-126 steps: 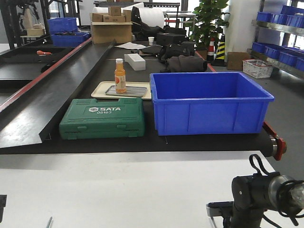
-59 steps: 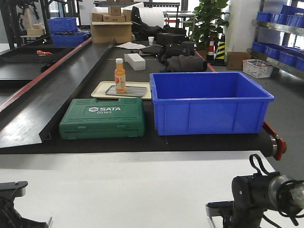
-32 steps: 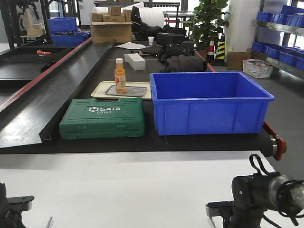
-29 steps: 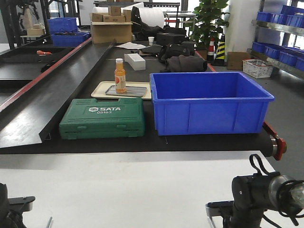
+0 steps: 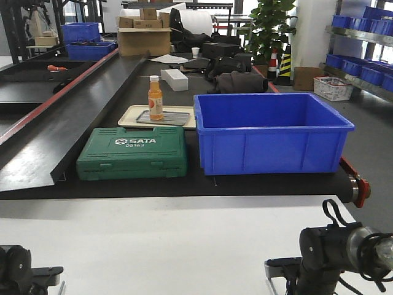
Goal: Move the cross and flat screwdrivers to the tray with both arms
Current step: 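Close both grippers on the green-and-black screwdriver handles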
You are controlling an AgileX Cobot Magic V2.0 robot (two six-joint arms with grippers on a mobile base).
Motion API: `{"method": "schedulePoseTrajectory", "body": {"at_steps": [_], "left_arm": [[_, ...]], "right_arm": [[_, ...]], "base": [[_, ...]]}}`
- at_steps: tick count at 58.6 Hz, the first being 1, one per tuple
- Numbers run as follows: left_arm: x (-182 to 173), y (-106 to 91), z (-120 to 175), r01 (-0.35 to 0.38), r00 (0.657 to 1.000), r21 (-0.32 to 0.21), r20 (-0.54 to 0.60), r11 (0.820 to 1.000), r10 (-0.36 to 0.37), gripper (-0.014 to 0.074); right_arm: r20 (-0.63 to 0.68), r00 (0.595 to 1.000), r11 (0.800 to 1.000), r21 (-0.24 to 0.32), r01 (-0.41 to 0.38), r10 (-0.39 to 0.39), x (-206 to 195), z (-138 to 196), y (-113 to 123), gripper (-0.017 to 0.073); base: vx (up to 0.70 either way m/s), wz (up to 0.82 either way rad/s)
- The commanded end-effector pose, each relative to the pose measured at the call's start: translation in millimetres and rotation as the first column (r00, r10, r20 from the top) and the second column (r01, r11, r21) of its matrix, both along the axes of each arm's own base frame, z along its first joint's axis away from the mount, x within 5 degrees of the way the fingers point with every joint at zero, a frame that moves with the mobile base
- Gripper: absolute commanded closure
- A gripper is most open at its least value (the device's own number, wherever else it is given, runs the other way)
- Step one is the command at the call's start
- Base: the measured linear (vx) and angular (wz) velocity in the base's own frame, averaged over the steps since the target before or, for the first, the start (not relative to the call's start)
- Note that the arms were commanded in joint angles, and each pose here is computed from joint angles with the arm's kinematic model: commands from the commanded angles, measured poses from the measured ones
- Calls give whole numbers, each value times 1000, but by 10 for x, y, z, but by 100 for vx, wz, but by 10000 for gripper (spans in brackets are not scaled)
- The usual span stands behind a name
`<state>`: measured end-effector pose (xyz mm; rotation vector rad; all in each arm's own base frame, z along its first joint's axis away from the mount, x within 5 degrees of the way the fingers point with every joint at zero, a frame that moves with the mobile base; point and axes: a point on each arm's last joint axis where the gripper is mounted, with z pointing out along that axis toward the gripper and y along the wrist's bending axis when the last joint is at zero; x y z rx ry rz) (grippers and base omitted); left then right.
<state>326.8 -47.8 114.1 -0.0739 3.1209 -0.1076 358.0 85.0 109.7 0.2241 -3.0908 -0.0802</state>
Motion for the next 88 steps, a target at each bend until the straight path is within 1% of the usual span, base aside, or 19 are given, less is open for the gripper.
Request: {"method": "schedulePoseTrajectory", "body": {"at_steps": [1,7,11,18,23,24,32,37,43,50,56,61,70,73,76,80,84,86,88], "left_arm": [[52,-31,117,-28,999,-16,40,999,29,60],[40,-30,50,-30,999,-12,14,999,30,69],[34,-29,6,-37,999,-10,-4,999,37,93],[19,-29,-44,-55,998,-6,-36,998,54,188],[9,-28,-58,-54,997,-4,-50,999,54,315],[7,-28,-58,-54,997,-4,-52,999,53,357],[6,-27,-58,-42,998,-3,-52,999,42,601],[9,-27,-58,-39,998,-4,-49,999,38,602],[14,-28,-48,-14,999,-5,-39,1000,14,599],[26,-29,43,5,1000,-10,1,1000,-5,599],[47,-29,221,9,997,-17,79,1000,-7,596],[50,-28,437,9,987,-26,161,1000,-4,596],[8,-20,883,42,945,-33,326,999,-29,595],[-36,-13,1088,57,918,-33,395,998,-39,594],[-66,-8,1227,64,893,-33,447,997,-43,594],[-156,5,1494,72,845,-35,532,997,-42,594],[-230,16,1673,79,808,-34,588,996,-44,594],[-293,24,1795,80,782,-36,622,996,-40,594],[-357,33,1907,82,758,-38,652,996,-38,594]], "right_arm": [[57,998,1000,22,-10,9,51,24,14,570],[58,998,1000,22,-10,9,52,24,15,570],[59,998,1000,23,-9,8,53,24,11,570],[63,998,1000,22,-10,9,57,24,10,570],[63,998,1000,22,-10,9,58,24,10,570],[63,998,1000,22,-10,9,58,24,10,570],[63,998,1000,22,-9,8,57,24,11,570],[63,998,1000,22,-9,8,57,24,11,570],[67,998,1000,22,-21,20,60,24,11,570],[85,996,999,26,-34,31,61,92,11,570],[135,990,999,35,-37,32,66,253,16,570],[201,979,998,52,-36,24,62,470,22,570],[343,939,995,89,-41,8,14,943,19,570],[412,911,994,101,-48,2,-25,1166,10,570],[458,889,993,109,-52,-4,-54,1309,2,570],[543,839,990,127,-60,-18,-136,1600,-17,570],[611,791,987,144,-68,-35,-219,1837,-32,570],[641,767,986,150,-74,-40,-270,1952,-41,570],[679,732,984,158,-80,-49,-339,2099,-57,570]], "base": [[0,0],[0,0],[0,0],[0,0],[0,0],[0,0],[0,0],[0,0],[0,0],[0,0],[0,0],[0,0],[0,0],[0,0],[0,0],[0,0],[0,0],[0,0],[0,0]]}}
